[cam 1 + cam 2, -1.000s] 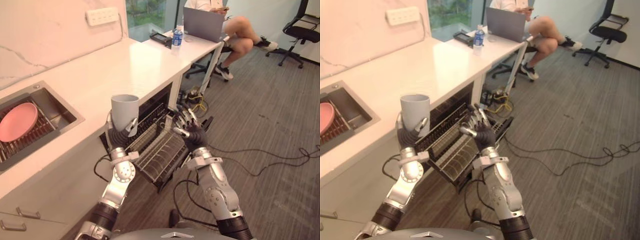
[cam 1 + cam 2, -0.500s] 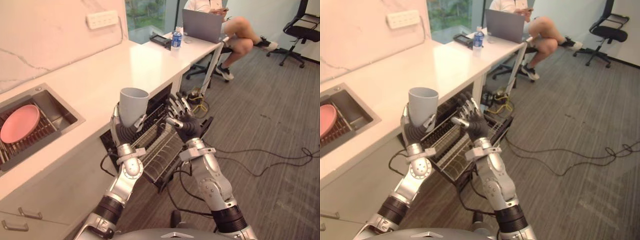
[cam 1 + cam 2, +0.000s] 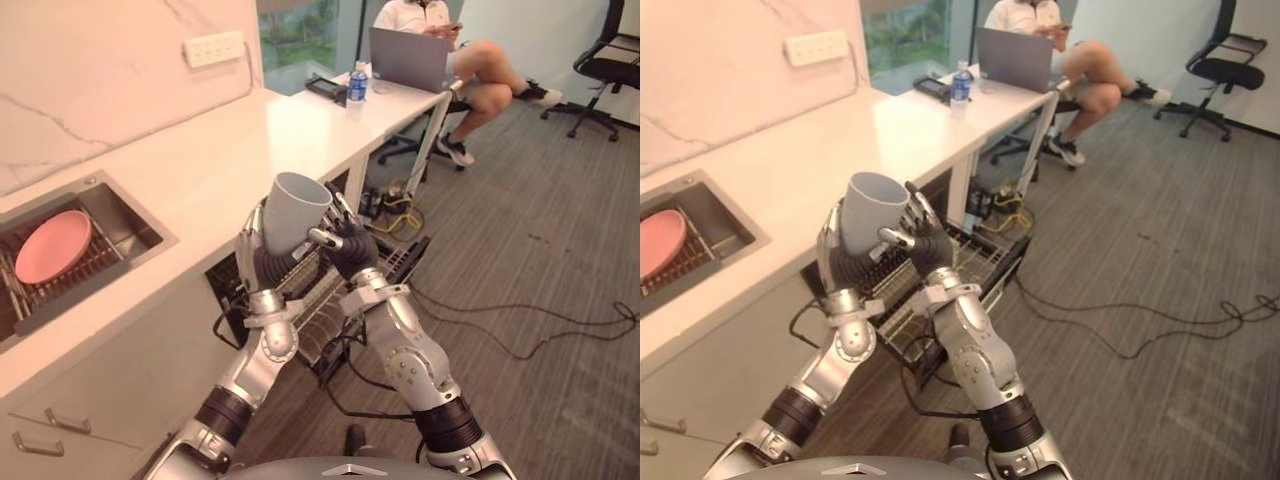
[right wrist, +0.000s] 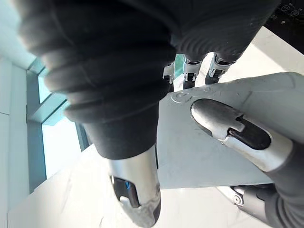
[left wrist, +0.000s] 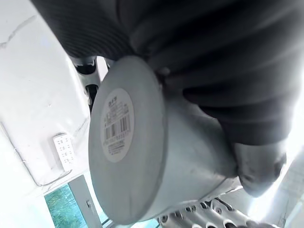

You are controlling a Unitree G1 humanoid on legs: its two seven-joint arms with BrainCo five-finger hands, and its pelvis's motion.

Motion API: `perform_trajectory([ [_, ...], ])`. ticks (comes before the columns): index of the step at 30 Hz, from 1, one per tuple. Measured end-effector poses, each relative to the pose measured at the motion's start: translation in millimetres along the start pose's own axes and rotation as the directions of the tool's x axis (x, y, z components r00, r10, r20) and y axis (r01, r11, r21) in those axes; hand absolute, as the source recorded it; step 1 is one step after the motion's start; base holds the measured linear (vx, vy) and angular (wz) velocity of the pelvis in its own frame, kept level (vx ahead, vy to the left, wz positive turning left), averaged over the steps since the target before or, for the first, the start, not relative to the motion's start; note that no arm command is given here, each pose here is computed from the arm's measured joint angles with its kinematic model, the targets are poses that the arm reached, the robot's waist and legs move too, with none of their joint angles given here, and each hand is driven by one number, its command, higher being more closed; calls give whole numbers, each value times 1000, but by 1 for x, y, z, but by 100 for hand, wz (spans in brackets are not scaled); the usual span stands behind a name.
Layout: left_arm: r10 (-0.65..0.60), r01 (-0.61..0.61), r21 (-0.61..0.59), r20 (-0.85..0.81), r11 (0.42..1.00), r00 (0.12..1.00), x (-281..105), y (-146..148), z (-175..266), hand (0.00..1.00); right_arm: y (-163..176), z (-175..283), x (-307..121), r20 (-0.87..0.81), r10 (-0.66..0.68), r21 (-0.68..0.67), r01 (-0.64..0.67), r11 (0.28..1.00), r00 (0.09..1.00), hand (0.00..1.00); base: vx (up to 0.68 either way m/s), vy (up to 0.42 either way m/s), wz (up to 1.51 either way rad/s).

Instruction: Walk over to the sink, pick up the cup, carry it to the dishwasher, place the cup inside the dishwasher, then close the dishwasher door

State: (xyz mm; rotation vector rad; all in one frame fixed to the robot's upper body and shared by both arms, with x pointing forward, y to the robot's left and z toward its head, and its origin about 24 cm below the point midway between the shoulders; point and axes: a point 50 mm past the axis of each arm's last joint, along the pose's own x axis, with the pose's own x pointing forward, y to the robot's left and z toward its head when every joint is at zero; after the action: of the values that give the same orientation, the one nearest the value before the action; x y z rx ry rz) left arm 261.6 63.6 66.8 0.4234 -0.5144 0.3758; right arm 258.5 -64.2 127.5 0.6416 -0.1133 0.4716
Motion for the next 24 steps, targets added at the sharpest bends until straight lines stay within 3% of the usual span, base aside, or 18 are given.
perform_trajectory([
  [9, 7, -7, -13, 25, 1000, 1000, -1, -5, 7, 100, 2, -2, 11, -19, -45, -38, 44, 998, 999, 0, 0, 0, 0],
  [10, 7, -6, -16, 27, 1000, 1000, -1, -6, 7, 100, 3, -3, 11, -21, -51, -41, 50, 998, 998, 100, 0, 0, 0],
  [24, 33, -32, -38, 32, 999, 999, 3, -5, 8, 100, 11, -5, 19, 12, -77, -35, 77, 996, 997, 100, 9, -1, 6],
])
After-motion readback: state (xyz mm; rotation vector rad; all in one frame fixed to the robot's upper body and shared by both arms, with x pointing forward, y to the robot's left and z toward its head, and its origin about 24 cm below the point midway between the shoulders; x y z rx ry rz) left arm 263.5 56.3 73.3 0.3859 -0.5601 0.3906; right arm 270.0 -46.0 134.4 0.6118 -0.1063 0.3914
